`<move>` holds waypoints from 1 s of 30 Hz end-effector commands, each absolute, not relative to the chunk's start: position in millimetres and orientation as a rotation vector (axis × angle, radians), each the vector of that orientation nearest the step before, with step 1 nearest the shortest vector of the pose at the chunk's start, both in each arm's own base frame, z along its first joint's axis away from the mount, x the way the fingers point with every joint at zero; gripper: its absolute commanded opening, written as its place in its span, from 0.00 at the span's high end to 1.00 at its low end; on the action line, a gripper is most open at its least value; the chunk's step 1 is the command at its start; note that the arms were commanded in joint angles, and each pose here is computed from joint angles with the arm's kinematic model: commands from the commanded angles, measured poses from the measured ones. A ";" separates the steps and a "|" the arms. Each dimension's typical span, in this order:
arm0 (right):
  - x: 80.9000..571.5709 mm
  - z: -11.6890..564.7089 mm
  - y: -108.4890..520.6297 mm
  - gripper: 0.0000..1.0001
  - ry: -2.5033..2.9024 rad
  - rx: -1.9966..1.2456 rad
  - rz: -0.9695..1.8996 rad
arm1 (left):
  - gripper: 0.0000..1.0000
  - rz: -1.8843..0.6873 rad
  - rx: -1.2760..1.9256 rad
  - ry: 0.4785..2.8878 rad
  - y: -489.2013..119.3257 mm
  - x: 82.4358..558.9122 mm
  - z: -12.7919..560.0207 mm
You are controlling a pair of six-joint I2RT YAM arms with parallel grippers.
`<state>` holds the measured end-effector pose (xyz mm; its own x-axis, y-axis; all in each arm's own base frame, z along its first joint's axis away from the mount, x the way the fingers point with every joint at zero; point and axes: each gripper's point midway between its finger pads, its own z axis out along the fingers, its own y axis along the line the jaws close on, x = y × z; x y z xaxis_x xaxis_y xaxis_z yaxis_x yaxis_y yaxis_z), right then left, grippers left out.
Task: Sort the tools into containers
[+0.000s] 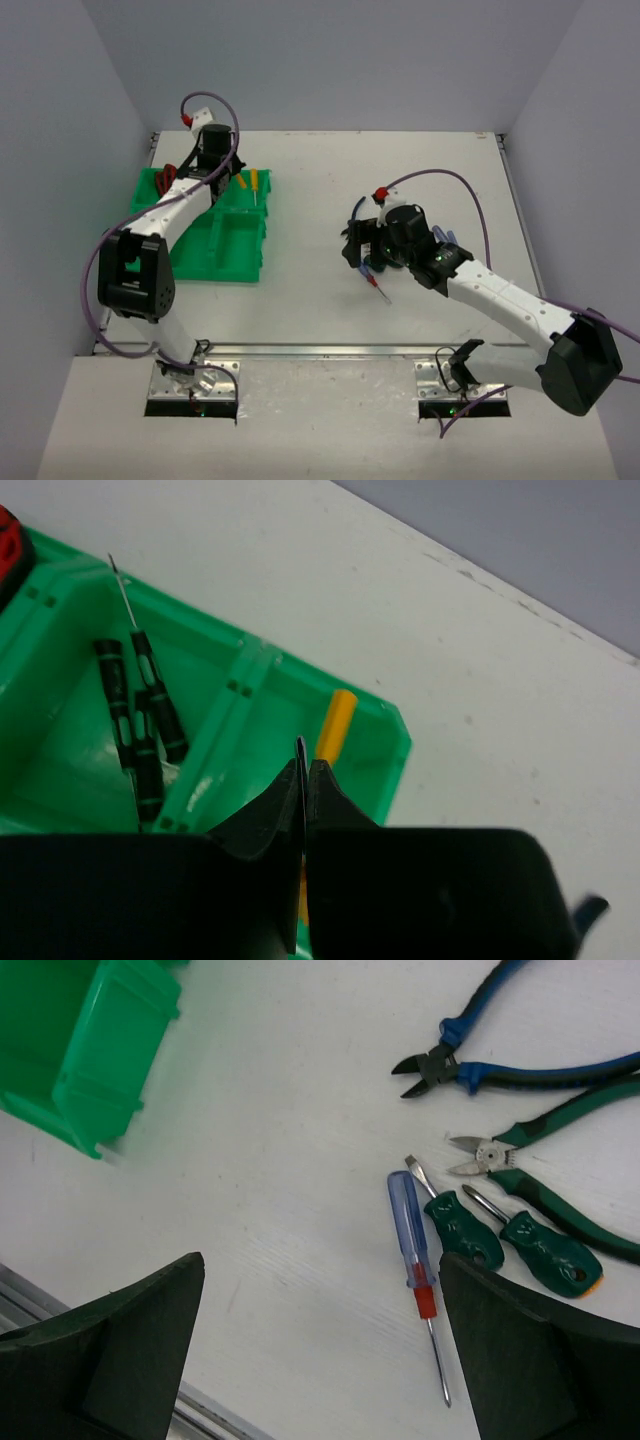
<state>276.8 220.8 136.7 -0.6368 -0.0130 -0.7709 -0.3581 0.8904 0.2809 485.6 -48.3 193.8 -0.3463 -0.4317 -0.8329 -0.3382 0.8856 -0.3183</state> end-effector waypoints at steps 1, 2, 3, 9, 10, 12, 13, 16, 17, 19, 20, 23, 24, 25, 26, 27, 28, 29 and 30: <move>263.3 129.2 199.0 0.01 2.229 -0.274 0.443 | 1.00 0.048 -0.559 1.984 -24.2 519.2 193.1; 261.6 128.4 196.8 0.01 2.228 -0.276 0.436 | 1.00 0.055 -0.555 2.004 -25.3 523.9 185.0; 261.6 129.4 196.1 0.01 2.223 -0.283 0.433 | 1.00 0.064 -0.555 2.022 -25.3 525.3 175.8; 264.3 116.0 182.2 0.01 2.290 -0.298 0.303 | 0.74 0.019 -0.526 2.089 -37.7 527.3 152.3; 265.5 111.8 180.2 0.01 2.308 -0.301 0.275 | 0.71 0.001 -0.522 2.088 -40.6 526.3 154.9; 270.2 102.2 172.5 0.01 2.374 -0.308 0.164 | 0.49 -0.043 -0.500 2.080 -50.4 518.8 166.6; 271.5 95.3 169.7 0.01 2.407 -0.324 0.116 | 0.40 -0.067 -0.492 2.062 -54.1 514.3 179.8; 269.9 78.4 167.4 0.02 2.481 -0.378 0.053 | 0.23 -0.158 -0.474 2.003 -63.2 496.6 222.7; 268.5 75.6 168.7 0.05 2.493 -0.388 0.059 | 0.19 -0.185 -0.470 1.988 -65.5 488.4 233.9; 265.4 71.1 174.7 0.19 2.507 -0.416 0.100 | 0.09 -0.240 -0.454 1.952 -70.1 466.3 256.5; 263.9 69.8 176.3 0.27 2.512 -0.422 0.111 | 0.04 -0.277 -0.441 1.906 -73.4 453.8 278.7; 260.0 66.6 179.6 0.44 2.534 -0.448 0.130 | 0.00 -0.389 -0.380 1.846 -90.6 411.3 303.8; 258.9 63.9 178.8 0.47 2.546 -0.457 0.119 | 0.00 -0.410 -0.363 1.831 -94.2 401.6 309.4; 256.2 55.0 177.5 0.50 2.577 -0.477 0.104 | 0.00 -0.436 -0.340 1.814 -98.1 387.0 314.6; 253.8 48.7 176.5 0.53 2.598 -0.496 0.093 | 0.00 -0.465 -0.310 1.791 -100.6 372.4 323.3; 252.6 43.9 176.6 0.54 2.610 -0.509 0.091 | 0.00 -0.477 -0.292 1.792 -101.4 363.0 320.3; 250.6 38.8 176.4 0.54 2.624 -0.524 0.091 | 0.00 -0.489 -0.282 1.787 -102.0 356.8 321.4; 249.4 33.4 177.2 0.53 2.636 -0.540 0.092 | 0.00 -0.500 -0.269 1.785 -102.4 350.3 320.8; 249.2 27.8 178.7 0.53 2.646 -0.556 0.094 | 0.00 -0.506 -0.254 1.794 -102.8 343.2 314.6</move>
